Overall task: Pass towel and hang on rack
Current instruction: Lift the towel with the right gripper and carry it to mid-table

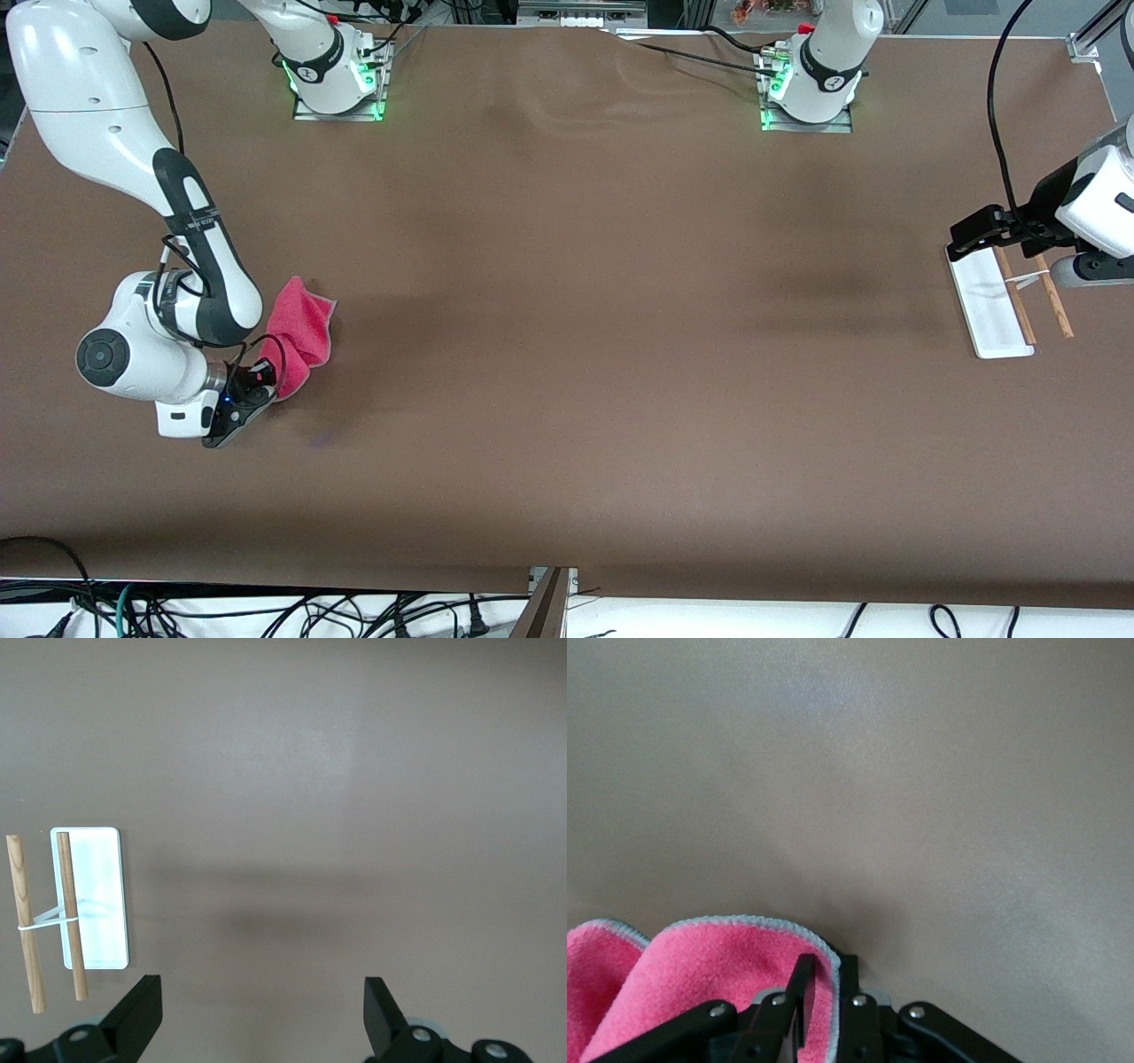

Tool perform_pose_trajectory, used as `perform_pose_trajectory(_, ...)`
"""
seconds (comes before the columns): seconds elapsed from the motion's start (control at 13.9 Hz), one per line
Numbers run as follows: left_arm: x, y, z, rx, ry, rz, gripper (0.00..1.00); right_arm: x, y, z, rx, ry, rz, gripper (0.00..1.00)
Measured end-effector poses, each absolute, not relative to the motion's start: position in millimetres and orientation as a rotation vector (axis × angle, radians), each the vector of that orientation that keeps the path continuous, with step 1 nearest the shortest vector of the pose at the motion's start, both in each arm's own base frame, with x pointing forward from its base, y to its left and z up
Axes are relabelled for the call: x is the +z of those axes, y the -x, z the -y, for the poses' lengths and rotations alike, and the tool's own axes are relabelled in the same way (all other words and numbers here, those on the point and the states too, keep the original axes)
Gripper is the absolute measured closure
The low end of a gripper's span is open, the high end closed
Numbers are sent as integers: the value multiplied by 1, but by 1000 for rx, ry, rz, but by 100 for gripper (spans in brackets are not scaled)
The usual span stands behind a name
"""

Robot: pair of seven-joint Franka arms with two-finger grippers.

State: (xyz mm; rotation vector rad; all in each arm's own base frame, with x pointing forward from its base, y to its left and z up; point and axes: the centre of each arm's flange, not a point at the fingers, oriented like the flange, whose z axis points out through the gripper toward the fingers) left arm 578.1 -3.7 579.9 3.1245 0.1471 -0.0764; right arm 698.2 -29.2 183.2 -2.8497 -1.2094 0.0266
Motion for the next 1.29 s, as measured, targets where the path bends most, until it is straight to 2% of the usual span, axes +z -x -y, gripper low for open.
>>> perform_pose_trajectory(0.14, 580, -578, 4, -76, -3125, -147, 0, 183, -698, 29, 25, 2849, 1209, 99)
perform_pose_trajectory(0.43, 580, -578, 4, -76, -3125, -147, 0, 210, -712, 18, -28, 2844, 1228, 99)
perform_pose_trajectory(0.57, 580, -578, 4, -76, -3125, -147, 0, 256, -729, 10, -16, 2829, 1245, 99)
perform_pose_trajectory(0.79, 580, -578, 4, -75, -3125, -147, 0, 358, -747, -14, 6, 2840, 1198, 99)
perform_pose_trajectory(0.93, 580, -578, 4, -75, -3125, -147, 0, 408, -746, -44, 7, 2891, 1072, 99)
perform_pose_trajectory(1.29, 581, -578, 4, -74, -3125, -145, 0, 482, -722, -147, -71, 3024, 634, 99)
